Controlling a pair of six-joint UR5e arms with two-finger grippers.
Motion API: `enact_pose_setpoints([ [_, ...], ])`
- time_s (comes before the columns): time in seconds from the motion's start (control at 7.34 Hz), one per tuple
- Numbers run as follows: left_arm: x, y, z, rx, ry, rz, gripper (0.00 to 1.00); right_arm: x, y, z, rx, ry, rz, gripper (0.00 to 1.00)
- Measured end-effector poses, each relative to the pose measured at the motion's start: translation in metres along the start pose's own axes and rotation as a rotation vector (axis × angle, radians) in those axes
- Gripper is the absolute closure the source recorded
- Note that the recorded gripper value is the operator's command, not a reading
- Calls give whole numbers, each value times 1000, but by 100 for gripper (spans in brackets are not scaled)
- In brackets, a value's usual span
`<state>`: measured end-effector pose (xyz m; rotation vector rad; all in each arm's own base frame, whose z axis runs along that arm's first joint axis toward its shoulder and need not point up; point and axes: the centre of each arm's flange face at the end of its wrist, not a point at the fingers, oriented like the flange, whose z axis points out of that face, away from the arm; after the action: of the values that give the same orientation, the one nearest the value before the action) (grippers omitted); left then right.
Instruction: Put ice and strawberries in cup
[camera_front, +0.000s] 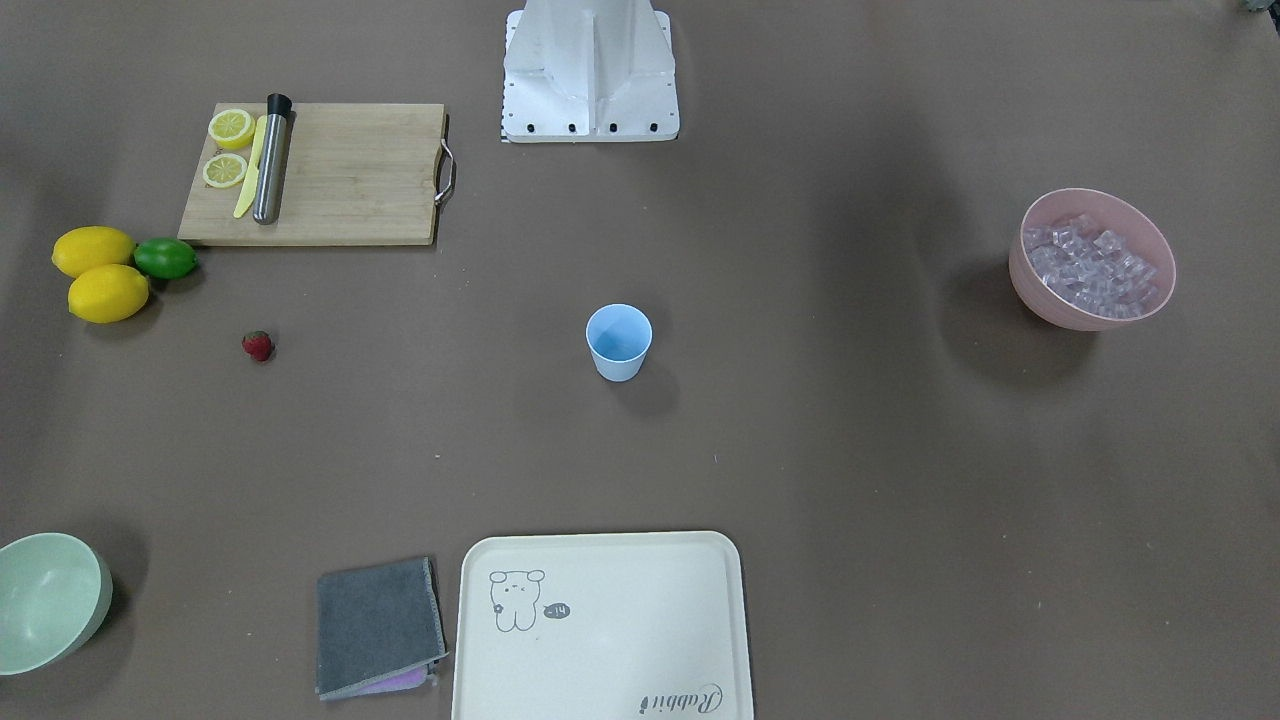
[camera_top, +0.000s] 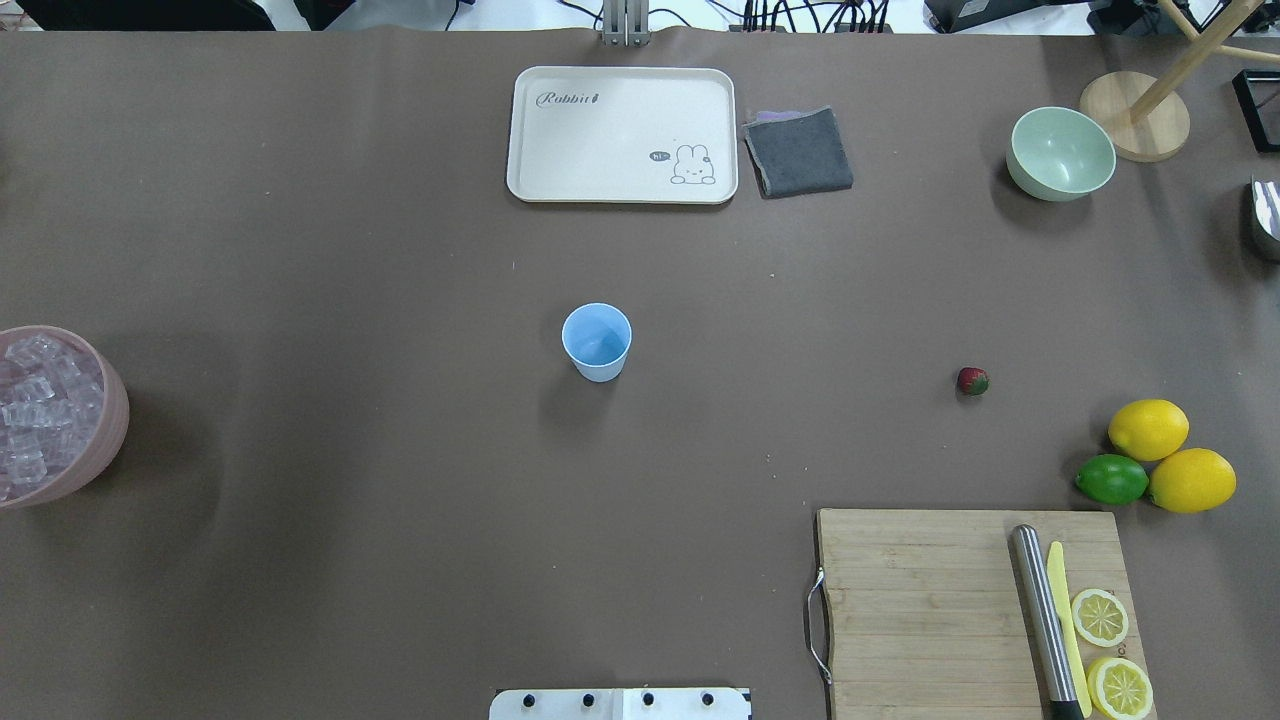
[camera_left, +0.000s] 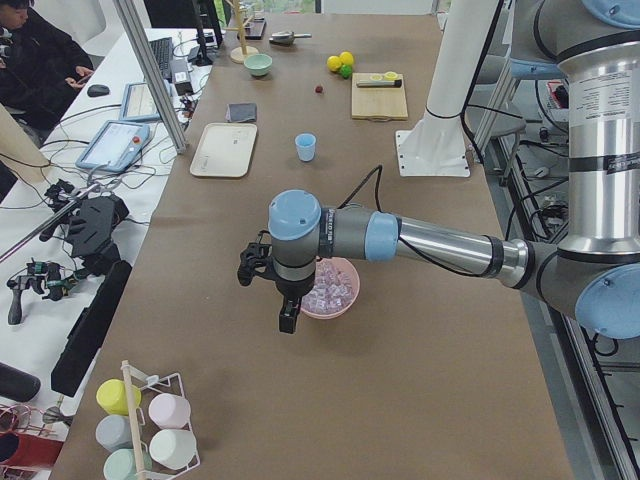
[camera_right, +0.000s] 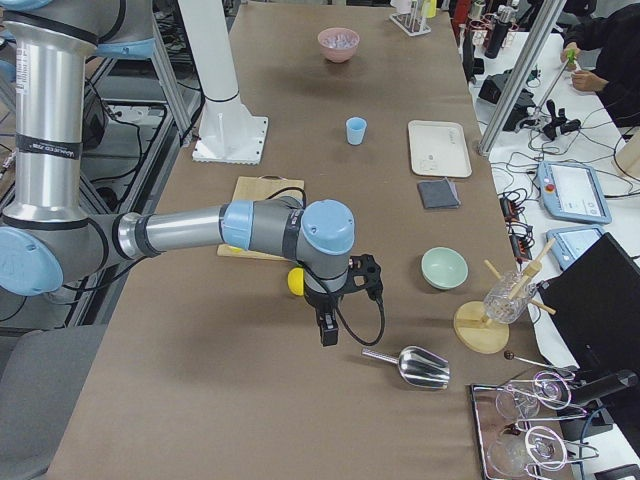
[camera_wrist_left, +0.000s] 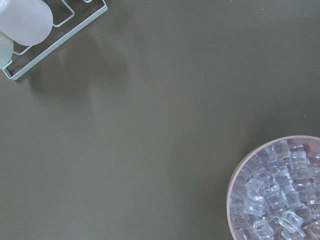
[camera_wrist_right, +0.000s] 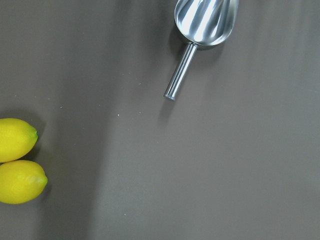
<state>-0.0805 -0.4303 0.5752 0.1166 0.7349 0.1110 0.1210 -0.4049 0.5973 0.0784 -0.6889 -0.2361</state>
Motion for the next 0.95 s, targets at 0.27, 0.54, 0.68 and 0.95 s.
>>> enact_pose_setpoints([
  [0.27,-4,5,3,3,0,2,2,1,3,2,-2,-5,7,0],
  [0.54,-12,3,8,0,-7,-30,3,-2,10,3,1,-14,8,0],
  [0.68,-13,2,3,7,-41,-64,3,-4,10,2,5,-13,5,0],
  [0.95,-17,0,5,-1,-98,-69,3,-11,6,-9,26,-2,-10,0],
])
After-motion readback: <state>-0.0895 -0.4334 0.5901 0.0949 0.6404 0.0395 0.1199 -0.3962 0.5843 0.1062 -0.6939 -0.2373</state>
